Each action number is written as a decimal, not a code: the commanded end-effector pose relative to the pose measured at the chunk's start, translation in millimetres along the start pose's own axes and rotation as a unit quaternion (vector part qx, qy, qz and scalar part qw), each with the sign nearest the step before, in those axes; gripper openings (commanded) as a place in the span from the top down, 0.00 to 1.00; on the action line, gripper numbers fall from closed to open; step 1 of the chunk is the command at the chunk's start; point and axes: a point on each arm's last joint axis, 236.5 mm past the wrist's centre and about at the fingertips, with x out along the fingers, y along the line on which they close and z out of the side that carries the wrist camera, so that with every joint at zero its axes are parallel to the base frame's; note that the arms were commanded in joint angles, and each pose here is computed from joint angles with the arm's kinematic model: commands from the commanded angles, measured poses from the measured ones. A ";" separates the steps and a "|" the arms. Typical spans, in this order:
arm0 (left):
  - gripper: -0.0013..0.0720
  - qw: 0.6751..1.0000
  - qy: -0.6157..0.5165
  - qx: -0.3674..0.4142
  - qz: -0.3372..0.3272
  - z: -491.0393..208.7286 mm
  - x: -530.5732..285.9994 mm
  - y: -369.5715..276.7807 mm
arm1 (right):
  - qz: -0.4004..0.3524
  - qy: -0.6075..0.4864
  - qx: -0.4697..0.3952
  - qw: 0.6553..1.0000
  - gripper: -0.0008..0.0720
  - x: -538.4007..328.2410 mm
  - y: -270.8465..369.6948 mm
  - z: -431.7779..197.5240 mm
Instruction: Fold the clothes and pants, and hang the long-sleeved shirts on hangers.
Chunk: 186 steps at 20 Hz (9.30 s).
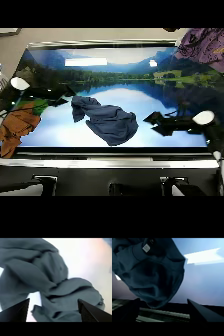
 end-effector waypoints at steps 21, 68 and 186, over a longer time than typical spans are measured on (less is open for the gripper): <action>0.06 0.996 0.059 -0.016 0.062 -12.3 29.1 110.9 | -0.022 0.057 0.057 0.996 0.95 121.7 -23.6 -51.8; 0.96 0.913 -0.350 0.169 0.121 63.7 -315.7 -88.3 | -0.092 -0.353 -0.317 0.875 0.95 -261.2 227.0 82.4; 0.15 0.967 -0.068 0.014 0.244 122.1 -108.1 140.9 | -0.128 -0.031 -0.255 0.958 0.58 -41.6 71.6 222.5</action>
